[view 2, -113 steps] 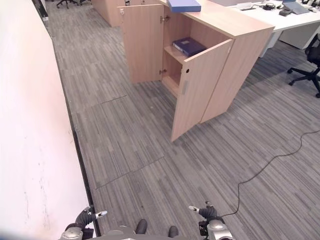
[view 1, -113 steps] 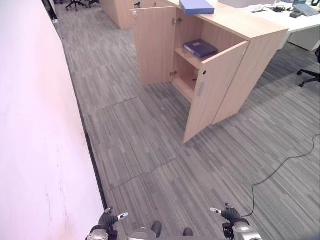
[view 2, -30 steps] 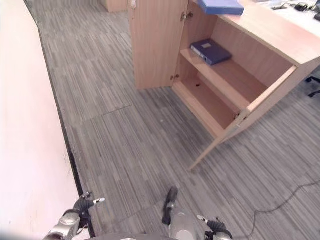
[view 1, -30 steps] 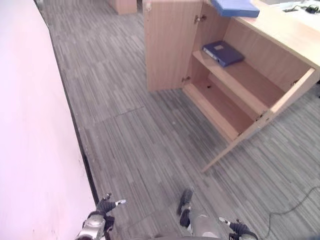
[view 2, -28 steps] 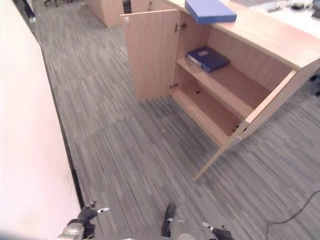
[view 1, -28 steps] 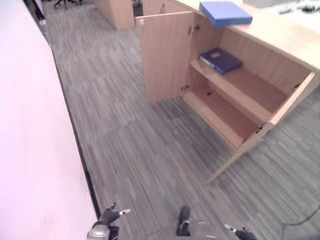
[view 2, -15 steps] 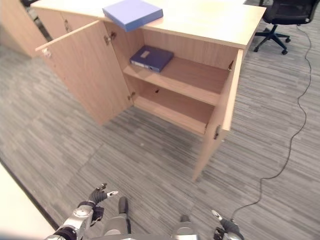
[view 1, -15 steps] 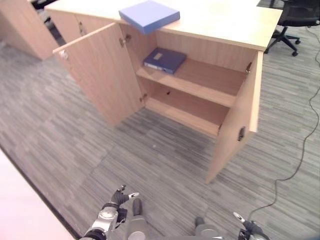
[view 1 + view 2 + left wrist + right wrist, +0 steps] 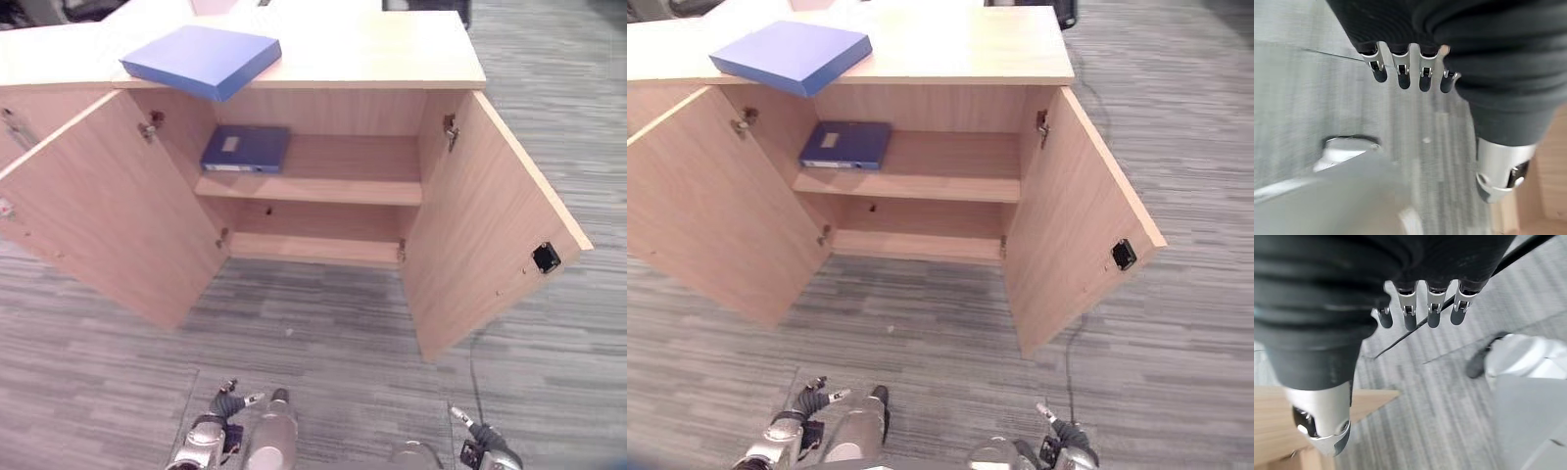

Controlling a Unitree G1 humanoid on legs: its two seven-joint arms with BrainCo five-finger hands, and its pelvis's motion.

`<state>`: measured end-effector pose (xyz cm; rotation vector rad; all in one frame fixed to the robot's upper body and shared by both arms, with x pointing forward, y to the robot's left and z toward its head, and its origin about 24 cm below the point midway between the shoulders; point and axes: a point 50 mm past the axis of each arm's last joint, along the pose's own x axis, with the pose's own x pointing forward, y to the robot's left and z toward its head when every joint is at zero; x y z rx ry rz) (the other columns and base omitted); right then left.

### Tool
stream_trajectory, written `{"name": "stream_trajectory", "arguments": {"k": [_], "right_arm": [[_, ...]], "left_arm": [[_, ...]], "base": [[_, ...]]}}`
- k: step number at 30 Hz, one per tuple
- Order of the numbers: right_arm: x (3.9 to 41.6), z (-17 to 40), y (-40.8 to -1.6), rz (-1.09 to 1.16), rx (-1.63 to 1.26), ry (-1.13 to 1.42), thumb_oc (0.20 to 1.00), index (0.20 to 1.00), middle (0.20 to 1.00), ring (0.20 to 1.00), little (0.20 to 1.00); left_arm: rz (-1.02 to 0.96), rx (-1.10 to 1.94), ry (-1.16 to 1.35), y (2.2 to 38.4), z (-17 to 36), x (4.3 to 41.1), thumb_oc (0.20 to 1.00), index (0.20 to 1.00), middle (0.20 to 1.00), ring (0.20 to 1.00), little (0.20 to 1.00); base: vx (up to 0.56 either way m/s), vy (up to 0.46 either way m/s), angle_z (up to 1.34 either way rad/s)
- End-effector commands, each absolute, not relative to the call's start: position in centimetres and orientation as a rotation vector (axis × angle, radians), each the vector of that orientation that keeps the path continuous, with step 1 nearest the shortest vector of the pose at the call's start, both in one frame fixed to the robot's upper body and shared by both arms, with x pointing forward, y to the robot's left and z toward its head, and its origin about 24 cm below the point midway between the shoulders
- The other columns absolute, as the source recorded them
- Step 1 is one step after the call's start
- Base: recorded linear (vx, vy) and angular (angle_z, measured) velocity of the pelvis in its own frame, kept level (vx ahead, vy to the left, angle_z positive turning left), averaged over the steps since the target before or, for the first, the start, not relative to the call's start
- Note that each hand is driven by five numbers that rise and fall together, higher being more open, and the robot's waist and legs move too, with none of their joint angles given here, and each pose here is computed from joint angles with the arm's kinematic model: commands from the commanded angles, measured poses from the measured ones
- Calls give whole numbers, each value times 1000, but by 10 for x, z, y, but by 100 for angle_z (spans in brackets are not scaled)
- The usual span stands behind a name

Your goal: Put the empty folder in the office cabinet

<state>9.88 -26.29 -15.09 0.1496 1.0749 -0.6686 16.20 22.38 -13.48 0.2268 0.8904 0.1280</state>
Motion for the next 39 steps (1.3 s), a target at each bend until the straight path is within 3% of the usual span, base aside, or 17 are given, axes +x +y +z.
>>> {"name": "stream_trajectory", "arguments": {"k": [1, 8, 13, 24, 39], "right_arm": [[80, -151, -275, -640, 55, 1129, 1000, 1000, 1000, 1000, 1000], [98, -152, -258, -570, 61, 1098, 1000, 1000, 1000, 1000, 1000], [100, -153, -255, -548, 55, 1083, 1000, 1000, 1000, 1000, 1000], [96, -150, -265, -476, -74, 1107, 1000, 1000, 1000, 1000, 1000], [79, -152, -273, -458, -128, 1172, 1000, 1000, 1000, 1000, 1000]], "left_arm": [[147, 277, 909, 239, -138, 139, 1000, 1000, 1000, 1000, 1000], [201, 298, 830, 259, -122, 158, 1000, 1000, 1000, 1000, 1000], [238, 268, 871, 268, -125, 147, 1000, 1000, 1000, 1000, 1000], [186, 187, 880, 237, -134, 149, 1000, 1000, 1000, 1000, 1000], [233, 203, 982, 244, -145, 121, 1000, 1000, 1000, 1000, 1000]], "base": [[56, 487, -24], [-40, 502, -77], [-26, 463, 3], [16, 59, 10], [174, 161, 9]]}}
